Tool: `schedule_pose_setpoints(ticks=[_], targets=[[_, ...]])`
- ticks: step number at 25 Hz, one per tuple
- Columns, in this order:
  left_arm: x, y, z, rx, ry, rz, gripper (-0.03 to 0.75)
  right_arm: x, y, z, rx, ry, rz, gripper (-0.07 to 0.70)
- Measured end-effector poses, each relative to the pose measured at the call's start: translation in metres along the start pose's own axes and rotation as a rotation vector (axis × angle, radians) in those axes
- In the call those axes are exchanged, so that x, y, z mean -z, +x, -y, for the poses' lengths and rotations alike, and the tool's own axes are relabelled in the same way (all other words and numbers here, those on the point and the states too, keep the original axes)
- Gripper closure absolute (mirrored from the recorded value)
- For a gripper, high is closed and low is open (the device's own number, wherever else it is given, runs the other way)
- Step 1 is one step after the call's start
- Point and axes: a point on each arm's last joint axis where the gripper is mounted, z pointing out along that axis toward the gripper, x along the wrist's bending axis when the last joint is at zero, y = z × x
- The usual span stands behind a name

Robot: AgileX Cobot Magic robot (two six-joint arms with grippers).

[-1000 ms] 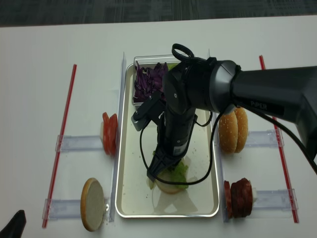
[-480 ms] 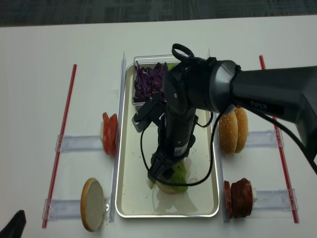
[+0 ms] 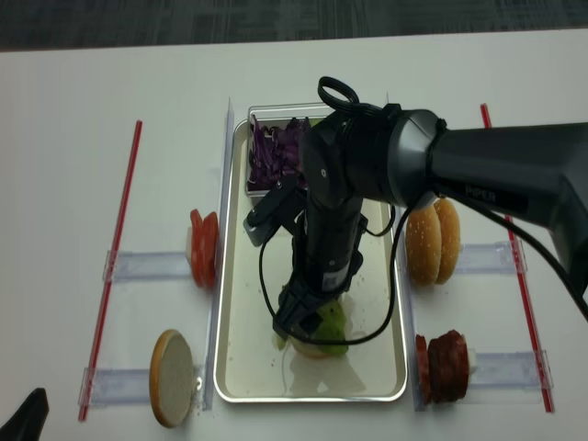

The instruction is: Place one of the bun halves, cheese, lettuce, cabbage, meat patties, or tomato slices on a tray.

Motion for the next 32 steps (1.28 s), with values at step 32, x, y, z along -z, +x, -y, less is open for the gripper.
schedule_pose_setpoints(ticks=[32], targets=[[0.000,0.000,0.000,0.000,0.000,0.000,0.244,0.089,0.021,-0.043,-0.032,-0.124,-0.019,0.102]])
